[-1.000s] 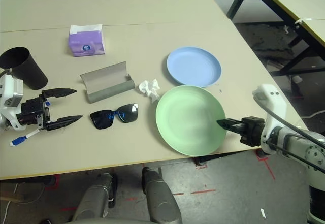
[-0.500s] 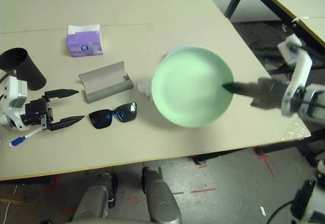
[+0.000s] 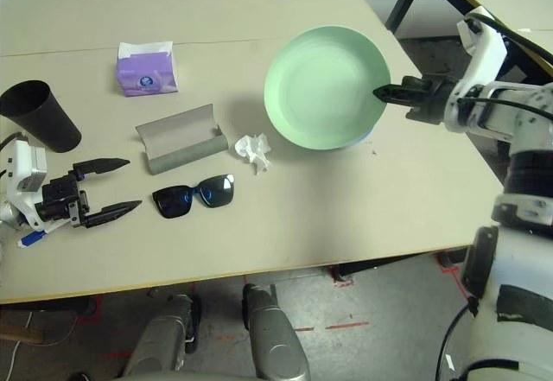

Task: Organize and tidy the items on the table.

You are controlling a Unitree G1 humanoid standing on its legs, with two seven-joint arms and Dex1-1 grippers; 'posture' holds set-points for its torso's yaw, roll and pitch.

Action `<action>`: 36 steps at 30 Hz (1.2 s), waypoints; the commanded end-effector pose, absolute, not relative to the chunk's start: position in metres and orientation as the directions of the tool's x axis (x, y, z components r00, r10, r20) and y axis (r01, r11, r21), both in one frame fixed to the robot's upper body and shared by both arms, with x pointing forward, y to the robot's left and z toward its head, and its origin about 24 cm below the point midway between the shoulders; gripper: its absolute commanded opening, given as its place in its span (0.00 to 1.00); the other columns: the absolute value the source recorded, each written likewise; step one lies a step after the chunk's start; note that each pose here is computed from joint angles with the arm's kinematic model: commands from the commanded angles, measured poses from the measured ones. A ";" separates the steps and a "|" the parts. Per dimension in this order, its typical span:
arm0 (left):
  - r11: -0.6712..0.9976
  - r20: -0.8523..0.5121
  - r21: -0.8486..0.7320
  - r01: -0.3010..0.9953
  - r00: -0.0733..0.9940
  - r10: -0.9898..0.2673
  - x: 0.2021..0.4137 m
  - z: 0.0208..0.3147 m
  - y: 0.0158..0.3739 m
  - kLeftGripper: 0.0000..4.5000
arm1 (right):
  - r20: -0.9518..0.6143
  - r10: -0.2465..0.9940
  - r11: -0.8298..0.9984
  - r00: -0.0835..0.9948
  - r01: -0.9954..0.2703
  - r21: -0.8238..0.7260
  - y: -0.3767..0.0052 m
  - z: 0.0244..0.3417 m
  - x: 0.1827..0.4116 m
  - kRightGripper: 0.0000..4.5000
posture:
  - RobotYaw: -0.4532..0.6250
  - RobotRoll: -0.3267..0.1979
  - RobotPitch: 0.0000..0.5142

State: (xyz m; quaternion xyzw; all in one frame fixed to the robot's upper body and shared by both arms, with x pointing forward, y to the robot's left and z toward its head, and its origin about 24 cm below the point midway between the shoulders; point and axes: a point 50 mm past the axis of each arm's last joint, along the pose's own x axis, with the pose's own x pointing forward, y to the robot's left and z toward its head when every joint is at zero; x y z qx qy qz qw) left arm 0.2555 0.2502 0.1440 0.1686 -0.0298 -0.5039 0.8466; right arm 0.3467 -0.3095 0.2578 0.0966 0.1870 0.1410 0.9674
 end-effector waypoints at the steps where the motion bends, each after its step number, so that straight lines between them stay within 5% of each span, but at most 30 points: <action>1: 0.423 -0.140 0.324 0.846 0.485 -0.863 0.252 0.143 0.250 1.00 | -0.367 0.225 0.968 0.902 -0.163 0.193 -0.318 0.250 0.353 0.00 | 0.31 0.62 0.44; 11: 0.419 -0.144 0.321 0.849 0.481 -0.865 0.249 0.142 0.249 1.00 | -0.375 0.109 0.989 0.921 -0.063 0.132 -0.332 0.238 0.361 0.00 | 0.31 0.62 0.44; 26: 0.422 -0.140 0.316 0.850 0.481 -0.865 0.247 0.141 0.247 1.00 | -0.395 0.155 0.983 0.906 -0.102 0.152 -0.327 0.234 0.363 0.00 | 0.31 0.62 0.44; 36: 0.429 -0.135 0.308 0.849 0.485 -0.864 0.250 0.138 0.245 1.00 | -0.385 0.153 0.985 0.910 -0.111 0.129 -0.328 0.240 0.363 0.74 | 0.30 0.62 0.44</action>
